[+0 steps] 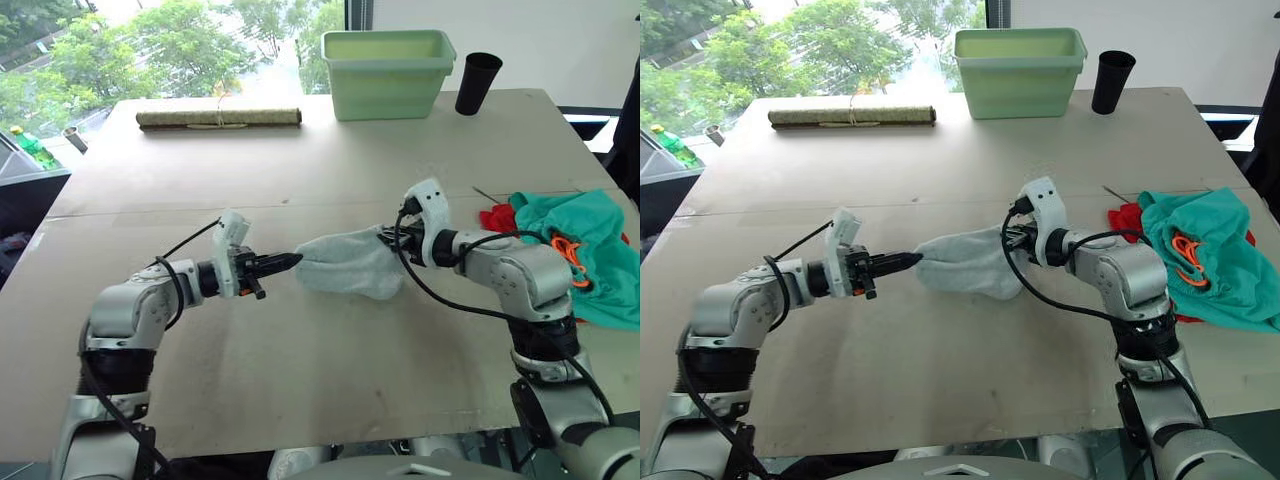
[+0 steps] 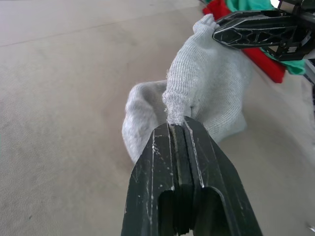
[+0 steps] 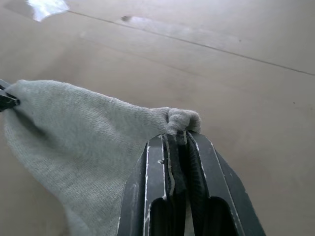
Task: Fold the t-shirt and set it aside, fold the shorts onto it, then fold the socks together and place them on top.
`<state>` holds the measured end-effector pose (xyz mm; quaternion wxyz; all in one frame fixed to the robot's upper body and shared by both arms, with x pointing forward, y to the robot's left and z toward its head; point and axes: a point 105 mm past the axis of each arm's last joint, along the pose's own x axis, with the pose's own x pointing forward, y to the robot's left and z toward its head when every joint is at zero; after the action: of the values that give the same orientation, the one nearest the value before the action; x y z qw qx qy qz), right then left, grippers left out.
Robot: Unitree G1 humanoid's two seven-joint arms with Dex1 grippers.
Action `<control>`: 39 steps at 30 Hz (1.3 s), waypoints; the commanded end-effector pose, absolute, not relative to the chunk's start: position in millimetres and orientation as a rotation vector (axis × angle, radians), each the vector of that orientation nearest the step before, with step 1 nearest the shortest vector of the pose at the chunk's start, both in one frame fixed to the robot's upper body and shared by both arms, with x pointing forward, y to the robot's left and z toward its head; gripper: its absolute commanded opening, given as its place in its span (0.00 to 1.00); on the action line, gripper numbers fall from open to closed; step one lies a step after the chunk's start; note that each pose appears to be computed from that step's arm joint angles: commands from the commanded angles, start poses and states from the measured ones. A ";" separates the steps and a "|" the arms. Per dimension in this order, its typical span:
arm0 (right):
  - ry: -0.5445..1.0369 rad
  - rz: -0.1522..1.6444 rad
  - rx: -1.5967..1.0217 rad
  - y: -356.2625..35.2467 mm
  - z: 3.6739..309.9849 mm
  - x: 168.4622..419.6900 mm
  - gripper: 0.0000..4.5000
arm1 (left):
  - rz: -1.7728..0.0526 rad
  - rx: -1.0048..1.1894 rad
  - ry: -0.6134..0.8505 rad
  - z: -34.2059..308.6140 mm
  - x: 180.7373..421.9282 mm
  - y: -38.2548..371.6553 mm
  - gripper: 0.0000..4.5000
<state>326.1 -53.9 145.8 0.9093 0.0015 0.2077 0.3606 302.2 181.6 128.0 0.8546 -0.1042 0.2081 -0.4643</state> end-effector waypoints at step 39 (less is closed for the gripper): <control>0.203 1.086 -0.293 -25.4 108.1 297.7 0.00 | -0.842 -0.410 0.462 116.0 294.9 195.5 0.87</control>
<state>296.5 -29.6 100.9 0.8457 -0.1276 0.1198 0.5041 296.3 198.0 111.3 0.8704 -0.2012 0.2235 -0.3898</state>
